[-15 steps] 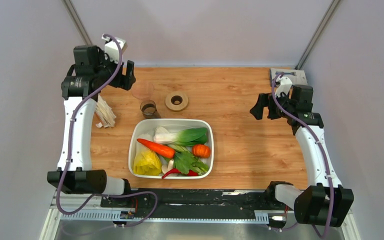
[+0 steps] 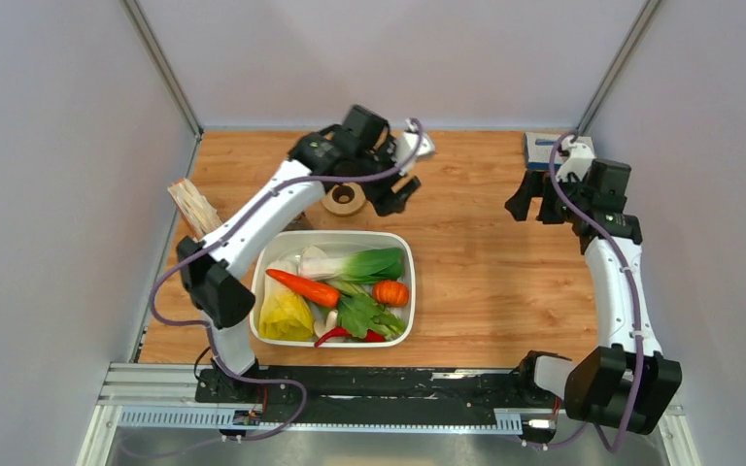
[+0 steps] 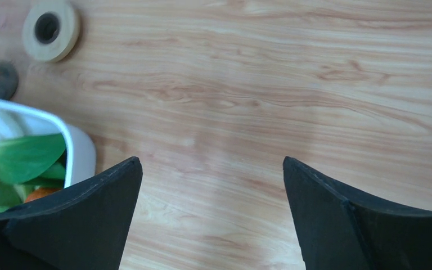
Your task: Place the coffee filter in the dripper
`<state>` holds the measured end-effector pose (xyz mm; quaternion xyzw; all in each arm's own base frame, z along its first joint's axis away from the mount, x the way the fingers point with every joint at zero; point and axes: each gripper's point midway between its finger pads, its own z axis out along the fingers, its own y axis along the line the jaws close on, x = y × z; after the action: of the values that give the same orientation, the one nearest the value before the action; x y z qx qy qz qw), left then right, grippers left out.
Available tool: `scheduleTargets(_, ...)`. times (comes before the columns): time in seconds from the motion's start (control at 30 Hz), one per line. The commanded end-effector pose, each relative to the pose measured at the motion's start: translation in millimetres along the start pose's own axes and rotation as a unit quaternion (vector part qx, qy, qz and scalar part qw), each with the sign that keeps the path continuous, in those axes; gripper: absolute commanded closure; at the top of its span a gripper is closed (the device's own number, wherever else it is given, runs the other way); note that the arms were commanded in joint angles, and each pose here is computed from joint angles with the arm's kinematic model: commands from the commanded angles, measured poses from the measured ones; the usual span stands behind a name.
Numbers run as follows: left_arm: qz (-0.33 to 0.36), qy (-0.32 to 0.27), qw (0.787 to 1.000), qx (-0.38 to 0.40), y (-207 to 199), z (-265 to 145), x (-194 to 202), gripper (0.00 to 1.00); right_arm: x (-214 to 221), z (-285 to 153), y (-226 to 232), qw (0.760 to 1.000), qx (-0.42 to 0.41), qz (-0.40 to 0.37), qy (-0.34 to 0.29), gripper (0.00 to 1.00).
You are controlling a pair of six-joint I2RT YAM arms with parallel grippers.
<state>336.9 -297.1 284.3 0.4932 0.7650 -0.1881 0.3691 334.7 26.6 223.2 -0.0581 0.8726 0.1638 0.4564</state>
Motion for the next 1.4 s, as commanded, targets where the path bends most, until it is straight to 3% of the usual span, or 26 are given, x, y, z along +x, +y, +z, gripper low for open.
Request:
scheduleTargets(0.0,0.035,0.017,0.997,0.059,-58,54,-6,0.22,-20,-14,-45,0.995,0.054,0.077,-0.035,0.0)
scheduleTargets(0.13,0.062,0.058,0.992,0.098,-102,101,11,0.22,-20,-24,-69,0.988,0.057,0.136,-0.05,0.0)
scheduleTargets(0.27,0.088,0.108,0.982,0.124,-133,136,40,0.22,-20,-29,-70,0.987,0.053,0.139,-0.058,0.0)
scheduleTargets(0.63,0.107,0.232,0.958,0.134,-159,192,121,0.21,-17,-30,-59,0.988,0.031,0.136,-0.062,0.0)
scheduleTargets(0.83,0.127,0.288,0.939,0.136,-157,168,170,0.21,-15,-30,-58,0.989,0.028,0.135,-0.061,0.0)
scheduleTargets(1.07,0.148,0.3,0.933,0.134,-143,127,197,0.21,-14,-29,-55,0.989,0.018,0.137,-0.059,0.0)
scheduleTargets(1.37,0.182,0.35,0.908,0.144,-114,75,259,0.19,-12,-29,-54,0.989,0.017,0.136,-0.057,0.0)
